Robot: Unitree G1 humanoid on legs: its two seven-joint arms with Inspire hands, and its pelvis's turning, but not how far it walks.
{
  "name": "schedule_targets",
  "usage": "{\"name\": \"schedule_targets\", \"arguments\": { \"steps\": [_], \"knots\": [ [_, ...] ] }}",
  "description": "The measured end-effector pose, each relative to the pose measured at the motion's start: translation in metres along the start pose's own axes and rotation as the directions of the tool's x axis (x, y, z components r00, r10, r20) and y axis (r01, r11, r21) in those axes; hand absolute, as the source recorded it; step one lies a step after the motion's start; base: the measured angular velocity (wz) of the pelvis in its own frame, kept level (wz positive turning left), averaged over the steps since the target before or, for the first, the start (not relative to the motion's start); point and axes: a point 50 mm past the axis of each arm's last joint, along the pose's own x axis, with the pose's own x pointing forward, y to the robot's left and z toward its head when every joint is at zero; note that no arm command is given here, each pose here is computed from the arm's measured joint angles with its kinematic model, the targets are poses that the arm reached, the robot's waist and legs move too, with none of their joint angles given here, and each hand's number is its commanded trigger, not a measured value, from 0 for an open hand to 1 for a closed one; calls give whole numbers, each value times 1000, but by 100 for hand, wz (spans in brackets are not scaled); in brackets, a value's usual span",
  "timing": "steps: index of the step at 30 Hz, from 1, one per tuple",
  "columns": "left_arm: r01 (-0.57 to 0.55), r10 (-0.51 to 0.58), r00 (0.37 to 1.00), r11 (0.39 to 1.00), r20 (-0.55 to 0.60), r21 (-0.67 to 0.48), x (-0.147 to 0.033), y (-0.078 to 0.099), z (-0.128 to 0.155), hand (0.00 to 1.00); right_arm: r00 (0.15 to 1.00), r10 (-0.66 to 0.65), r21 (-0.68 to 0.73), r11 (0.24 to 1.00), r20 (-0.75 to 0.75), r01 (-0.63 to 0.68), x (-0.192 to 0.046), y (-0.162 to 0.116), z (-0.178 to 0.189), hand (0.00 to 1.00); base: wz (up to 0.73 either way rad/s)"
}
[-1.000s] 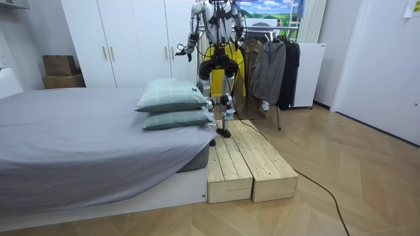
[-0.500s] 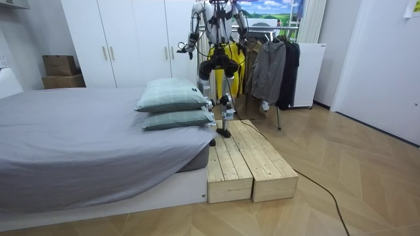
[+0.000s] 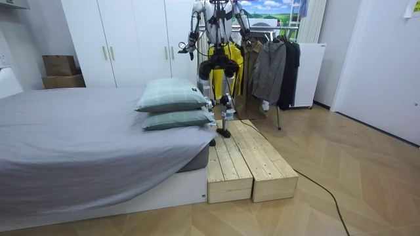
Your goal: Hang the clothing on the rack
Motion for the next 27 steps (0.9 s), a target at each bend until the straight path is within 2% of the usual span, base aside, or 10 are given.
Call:
{"name": "schedule_targets", "arguments": {
  "steps": [4,7,11,16,18,23,27],
  "knots": [
    [-4,4,1000,1000,0,2,-2,0,-1,0,995,42,110,993,-89,-32,-18,12,-12,0,-5],
    [6,-6,1000,1000,-11,4,-10,-2,-7,0,979,90,211,976,-184,-50,-35,22,-28,0,-5],
    [26,-25,999,999,-21,28,-16,-6,-14,0,935,202,302,947,-290,-111,-59,34,-50,0,0],
    [57,-55,997,998,-52,36,-28,-9,-25,0,857,342,462,875,-385,-141,-80,46,-69,0,-1],
    [91,-88,994,995,-69,38,-33,-14,-32,0,801,440,548,818,-405,-173,-91,57,-76,0,3],
    [172,-163,977,983,-135,61,-44,-23,-50,0,690,584,635,737,-427,-231,-116,76,-88,0,4],
    [186,-177,975,980,-132,63,-43,-26,-49,0,617,655,692,682,-435,-237,-133,85,-94,0,16]
  ]
}}
